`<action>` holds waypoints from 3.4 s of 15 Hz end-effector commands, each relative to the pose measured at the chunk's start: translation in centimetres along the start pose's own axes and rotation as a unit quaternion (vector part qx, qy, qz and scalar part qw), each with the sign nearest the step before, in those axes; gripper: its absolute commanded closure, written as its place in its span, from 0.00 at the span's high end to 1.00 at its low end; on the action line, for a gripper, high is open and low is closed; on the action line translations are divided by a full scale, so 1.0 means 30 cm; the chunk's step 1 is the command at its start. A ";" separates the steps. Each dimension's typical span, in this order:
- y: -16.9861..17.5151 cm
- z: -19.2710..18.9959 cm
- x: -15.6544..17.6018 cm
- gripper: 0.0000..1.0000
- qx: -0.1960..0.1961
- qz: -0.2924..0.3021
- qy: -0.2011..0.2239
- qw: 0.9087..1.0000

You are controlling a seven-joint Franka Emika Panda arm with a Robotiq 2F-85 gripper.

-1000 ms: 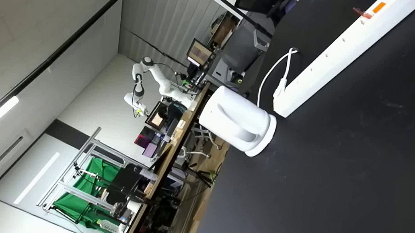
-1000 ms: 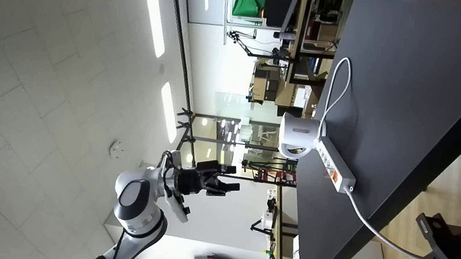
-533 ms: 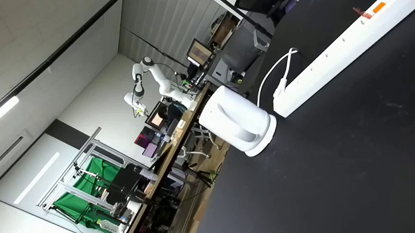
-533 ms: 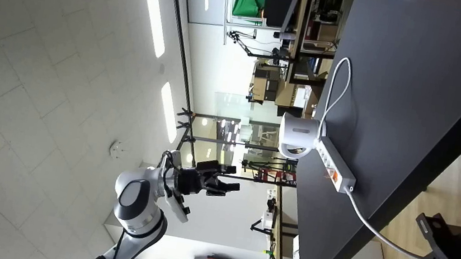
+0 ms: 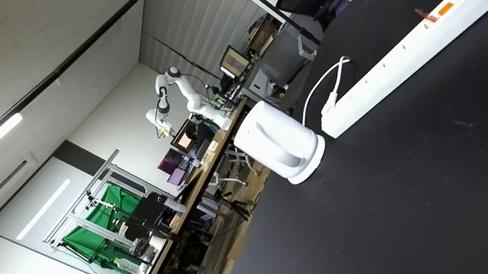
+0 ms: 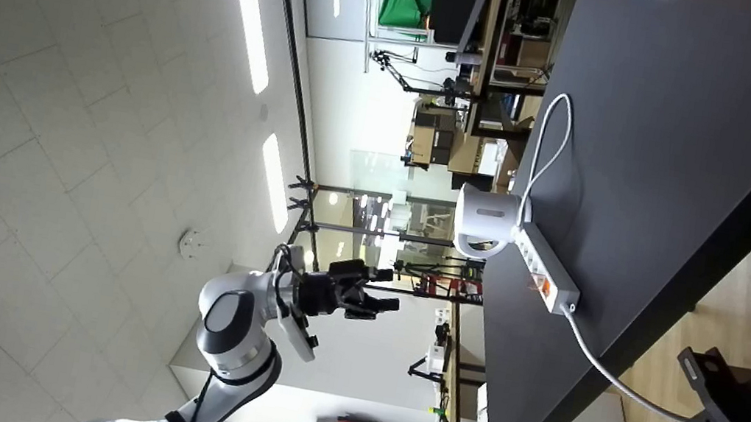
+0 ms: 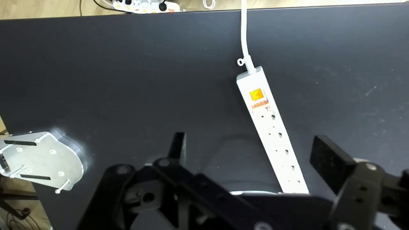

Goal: Turn on the extension cable, turn on the electric kettle then turn it off

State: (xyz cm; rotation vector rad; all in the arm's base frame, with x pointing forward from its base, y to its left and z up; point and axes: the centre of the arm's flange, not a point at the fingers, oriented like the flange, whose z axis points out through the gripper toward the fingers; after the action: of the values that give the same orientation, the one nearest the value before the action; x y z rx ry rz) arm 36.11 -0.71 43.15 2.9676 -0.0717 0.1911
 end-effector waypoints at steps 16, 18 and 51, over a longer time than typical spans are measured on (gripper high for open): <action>-0.147 0.309 0.084 0.01 -0.029 -0.112 0.004 0.993; -0.148 0.315 0.085 0.01 -0.028 -0.112 0.002 0.993; -0.239 0.722 0.012 0.00 -0.070 -0.156 0.019 0.985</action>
State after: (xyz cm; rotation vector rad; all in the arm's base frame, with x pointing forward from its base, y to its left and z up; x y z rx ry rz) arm 39.30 3.03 22.80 2.7861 0.4132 0.1489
